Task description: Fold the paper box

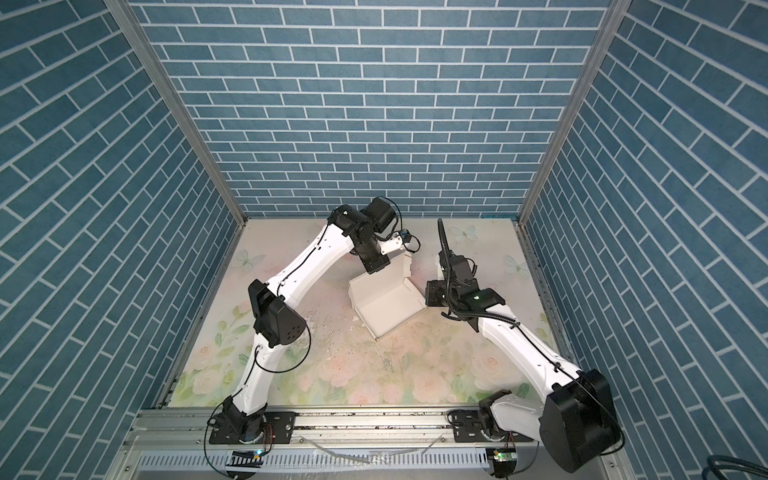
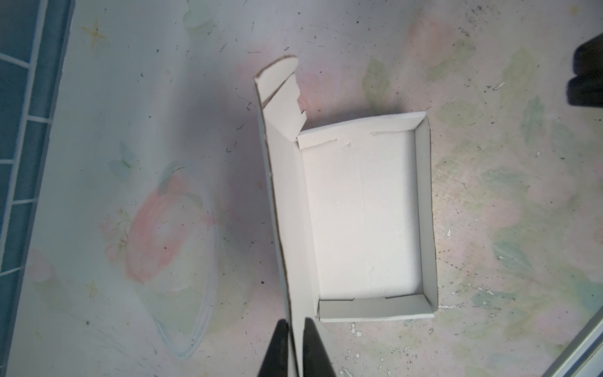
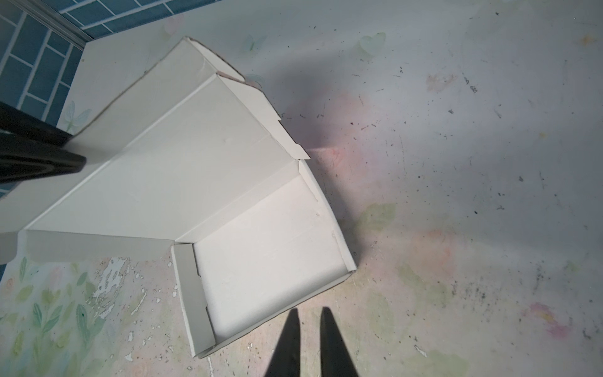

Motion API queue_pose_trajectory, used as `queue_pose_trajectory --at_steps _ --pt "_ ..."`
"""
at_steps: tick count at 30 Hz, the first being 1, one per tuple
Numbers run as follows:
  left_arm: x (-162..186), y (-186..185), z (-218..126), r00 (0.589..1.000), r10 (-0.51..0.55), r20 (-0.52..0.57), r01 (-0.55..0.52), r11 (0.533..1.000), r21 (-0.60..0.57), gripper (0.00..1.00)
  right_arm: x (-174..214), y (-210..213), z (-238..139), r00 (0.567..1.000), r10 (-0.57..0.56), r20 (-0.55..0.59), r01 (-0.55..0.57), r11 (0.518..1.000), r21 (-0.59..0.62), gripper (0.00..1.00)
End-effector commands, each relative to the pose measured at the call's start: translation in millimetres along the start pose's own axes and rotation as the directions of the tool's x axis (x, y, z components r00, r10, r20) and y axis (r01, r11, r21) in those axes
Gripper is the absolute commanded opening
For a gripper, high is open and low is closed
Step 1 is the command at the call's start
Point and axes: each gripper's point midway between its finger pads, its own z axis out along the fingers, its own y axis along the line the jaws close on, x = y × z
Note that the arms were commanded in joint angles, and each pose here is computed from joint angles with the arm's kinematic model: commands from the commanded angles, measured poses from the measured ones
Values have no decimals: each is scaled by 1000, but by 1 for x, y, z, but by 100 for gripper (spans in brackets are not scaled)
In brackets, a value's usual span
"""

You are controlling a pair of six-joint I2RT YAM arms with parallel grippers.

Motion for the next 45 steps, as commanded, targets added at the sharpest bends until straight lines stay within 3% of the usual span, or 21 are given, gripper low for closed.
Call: queue_pose_trajectory --at_steps 1,10,17,21,24,32,37,42,45 --pt "6 -10 10 999 30 -33 -28 998 56 17 13 -10 1 1000 -15 -28 16 999 31 16" --pt "6 -12 14 997 -69 -21 70 996 52 24 -1 -8 22 998 -58 -35 59 997 46 22" --pt "16 -20 30 996 -67 -65 72 994 82 17 -5 -6 26 998 -63 -32 64 997 34 22" --pt "16 -19 31 996 -53 -68 58 995 84 6 -3 -9 22 998 -56 -24 57 997 45 22" --pt "13 -19 27 998 -27 -59 32 996 85 0 -3 -10 16 999 -44 -8 45 998 50 22" --pt "5 -19 8 992 130 -7 -129 988 87 0 1 -16 -8 999 -21 45 18 998 65 21" --pt "17 -23 16 964 258 -60 -250 962 106 0 5 -18 -11 990 -76 122 71 997 41 22" --pt "19 -26 28 954 294 -52 -287 951 116 0 2 -20 -2 978 -130 161 124 991 49 24" --pt "15 -27 30 958 285 -32 -279 952 126 5 -1 -15 5 978 -140 152 137 990 34 25"
